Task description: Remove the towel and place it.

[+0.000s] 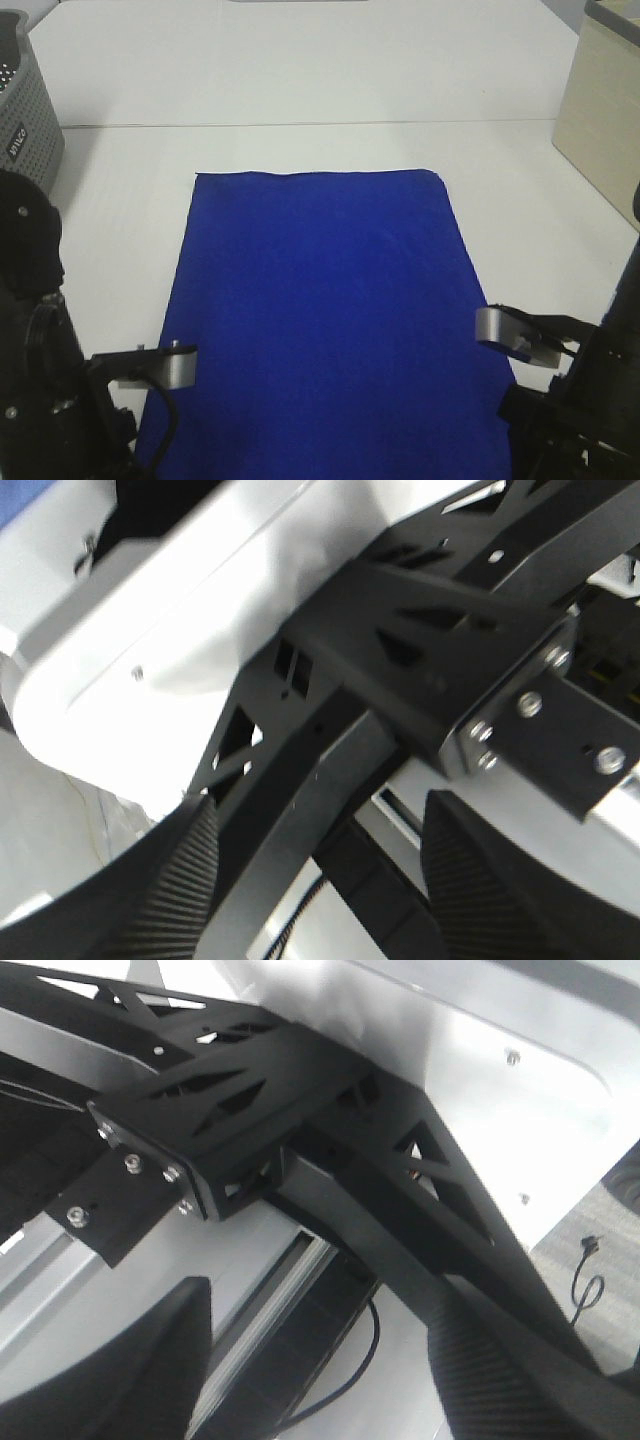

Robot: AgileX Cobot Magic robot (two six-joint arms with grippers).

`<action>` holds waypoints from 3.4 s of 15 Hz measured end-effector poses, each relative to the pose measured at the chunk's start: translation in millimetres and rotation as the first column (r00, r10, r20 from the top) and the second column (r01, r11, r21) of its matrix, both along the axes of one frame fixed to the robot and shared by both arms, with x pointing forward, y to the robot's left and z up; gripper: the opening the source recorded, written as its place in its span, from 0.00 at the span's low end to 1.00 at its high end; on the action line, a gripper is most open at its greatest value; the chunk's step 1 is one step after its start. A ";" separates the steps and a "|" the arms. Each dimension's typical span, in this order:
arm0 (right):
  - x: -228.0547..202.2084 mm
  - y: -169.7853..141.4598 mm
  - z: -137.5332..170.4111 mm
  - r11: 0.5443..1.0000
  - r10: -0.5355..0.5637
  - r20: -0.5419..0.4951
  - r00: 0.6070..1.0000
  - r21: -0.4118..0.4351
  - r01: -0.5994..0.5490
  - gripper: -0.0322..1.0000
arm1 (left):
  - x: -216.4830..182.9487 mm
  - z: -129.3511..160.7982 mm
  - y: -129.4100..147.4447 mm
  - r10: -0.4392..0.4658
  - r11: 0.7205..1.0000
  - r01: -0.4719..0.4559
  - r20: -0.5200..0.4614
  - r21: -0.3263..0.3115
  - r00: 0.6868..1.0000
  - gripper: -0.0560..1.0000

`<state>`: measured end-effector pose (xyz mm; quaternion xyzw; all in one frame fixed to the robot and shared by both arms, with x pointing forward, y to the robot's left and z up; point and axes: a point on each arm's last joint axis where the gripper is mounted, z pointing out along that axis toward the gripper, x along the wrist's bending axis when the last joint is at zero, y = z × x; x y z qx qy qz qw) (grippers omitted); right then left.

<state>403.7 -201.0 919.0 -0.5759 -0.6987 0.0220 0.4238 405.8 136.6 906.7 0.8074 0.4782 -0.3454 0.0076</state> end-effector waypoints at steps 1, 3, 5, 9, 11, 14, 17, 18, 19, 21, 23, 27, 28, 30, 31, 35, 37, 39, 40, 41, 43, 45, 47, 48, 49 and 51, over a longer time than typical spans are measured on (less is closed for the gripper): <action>10.6 2.6 5.2 1.000 0.002 0.042 0.999 0.010 -0.002 0.64 | 9.9 7.3 -5.9 -0.009 1.000 0.010 0.034 -0.022 0.999 0.60; 33.9 7.1 19.2 1.000 0.008 0.138 0.990 0.016 -0.010 0.64 | 32.2 21.2 -14.1 -0.046 0.998 0.050 0.141 -0.024 0.989 0.60; 64.7 3.0 37.8 1.000 -0.027 0.251 0.968 0.010 0.025 0.64 | 62.2 37.2 -15.4 -0.044 0.999 0.042 0.268 0.014 0.962 0.60; 135.3 -33.4 76.1 0.976 -0.220 0.427 0.877 0.088 0.202 0.64 | 133.2 67.2 8.4 0.071 0.996 -0.086 0.456 0.012 0.887 0.60; 176.3 -50.1 86.3 0.964 -0.264 0.498 0.826 0.107 0.243 0.65 | 177.3 80.0 30.9 0.173 0.982 -0.189 0.528 -0.024 0.831 0.60; 229.7 -56.9 83.9 0.967 -0.244 0.572 0.783 0.082 0.242 0.81 | 233.3 81.7 61.1 0.270 0.955 -0.292 0.586 -0.060 0.764 0.60; 270.1 -58.8 69.1 0.969 -0.232 0.611 0.757 0.079 0.234 0.86 | 273.9 66.8 81.9 0.326 0.933 -0.350 0.600 -0.079 0.731 0.60; 280.3 -59.0 62.9 0.969 -0.232 0.617 0.752 0.081 0.233 0.86 | 284.5 59.5 86.3 0.350 0.925 -0.369 0.593 -0.094 0.725 0.60; 291.0 -59.2 54.6 0.969 -0.232 0.622 0.748 0.082 0.232 0.86 | 294.6 48.8 90.0 0.367 0.918 -0.383 0.584 -0.101 0.725 0.60; 308.6 -59.8 38.5 0.970 -0.228 0.630 0.742 0.082 0.229 0.86 | 317.0 24.9 94.5 0.395 0.908 -0.401 0.574 -0.122 0.718 0.60; 318.0 -60.7 30.2 0.971 -0.222 0.640 0.736 0.075 0.227 0.86 | 331.3 7.2 95.4 0.400 0.906 -0.402 0.573 -0.131 0.715 0.60; 329.5 -61.6 9.9 0.972 -0.215 0.636 0.741 0.066 0.226 0.86 | 347.5 -21.5 93.4 0.407 0.905 -0.403 0.566 -0.140 0.717 0.60; 331.6 -61.7 4.7 0.972 -0.214 0.633 0.744 0.064 0.226 0.86 | 348.4 -27.1 93.2 0.407 0.904 -0.404 0.560 -0.138 0.721 0.60; 334.8 -61.4 -5.4 0.970 -0.223 0.627 0.746 0.068 0.232 0.86 | 349.0 -31.6 92.3 0.416 0.901 -0.408 0.550 -0.145 0.724 0.60; 335.6 -60.8 -9.7 0.968 -0.231 0.622 0.748 0.074 0.238 0.86 | 349.1 -32.7 91.9 0.419 0.901 -0.408 0.548 -0.149 0.725 0.60; 338.4 -61.1 -25.4 0.966 -0.239 0.615 0.752 0.070 0.249 0.86 | 349.8 -33.0 91.7 0.418 0.901 -0.405 0.552 -0.154 0.722 0.60; 342.0 -61.8 -29.6 0.961 -0.249 0.636 0.730 0.069 0.267 0.86 | 350.1 -33.0 91.6 0.416 0.903 -0.401 0.554 -0.155 0.721 0.60; 344.6 -62.4 -34.2 0.959 -0.252 0.652 0.715 0.069 0.275 0.86 | 350.1 -33.0 91.6 0.413 0.904 -0.398 0.555 -0.155 0.722 0.60; 345.2 -61.9 -36.2 0.958 -0.257 0.650 0.715 0.074 0.277 0.86 | 350.2 -33.0 91.6 0.412 0.905 -0.397 0.557 -0.155 0.721 0.60; 345.2 -61.9 -37.2 0.958 -0.257 0.649 0.716 0.075 0.276 0.86 | 350.4 -33.0 91.7 0.410 0.906 -0.395 0.559 -0.156 0.720 0.60; 345.7 -61.2 -39.4 0.958 -0.262 0.644 0.719 0.082 0.276 0.86 | 350.4 -33.0 91.7 0.408 0.907 -0.392 0.561 -0.156 0.721 0.60; 346.0 -60.8 -39.1 0.958 -0.265 0.644 0.717 0.087 0.275 0.86 | 350.3 -32.9 90.4 0.405 0.908 -0.387 0.561 -0.159 0.722 0.60; 345.8 -59.1 -39.3 0.960 -0.258 0.646 0.719 0.084 0.269 0.85 | 349.3 -33.3 82.5 0.385 0.919 -0.360 0.568 -0.161 0.728 0.60; 345.6 -54.9 -39.6 0.963 -0.246 0.650 0.719 0.079 0.258 0.85 | 348.5 -33.6 74.5 0.378 0.923 -0.348 0.569 -0.165 0.731 0.60; 345.5 -49.3 -41.6 0.966 -0.233 0.653 0.720 0.074 0.246 0.84 | 347.6 -34.8 65.9 0.373 0.926 -0.337 0.569 -0.172 0.733 0.60; 345.7 -34.0 -44.8 0.973 -0.214 0.662 0.718 0.076 0.220 0.83 | 346.7 -37.6 49.0 0.375 0.926 -0.323 0.569 -0.194 0.732 0.60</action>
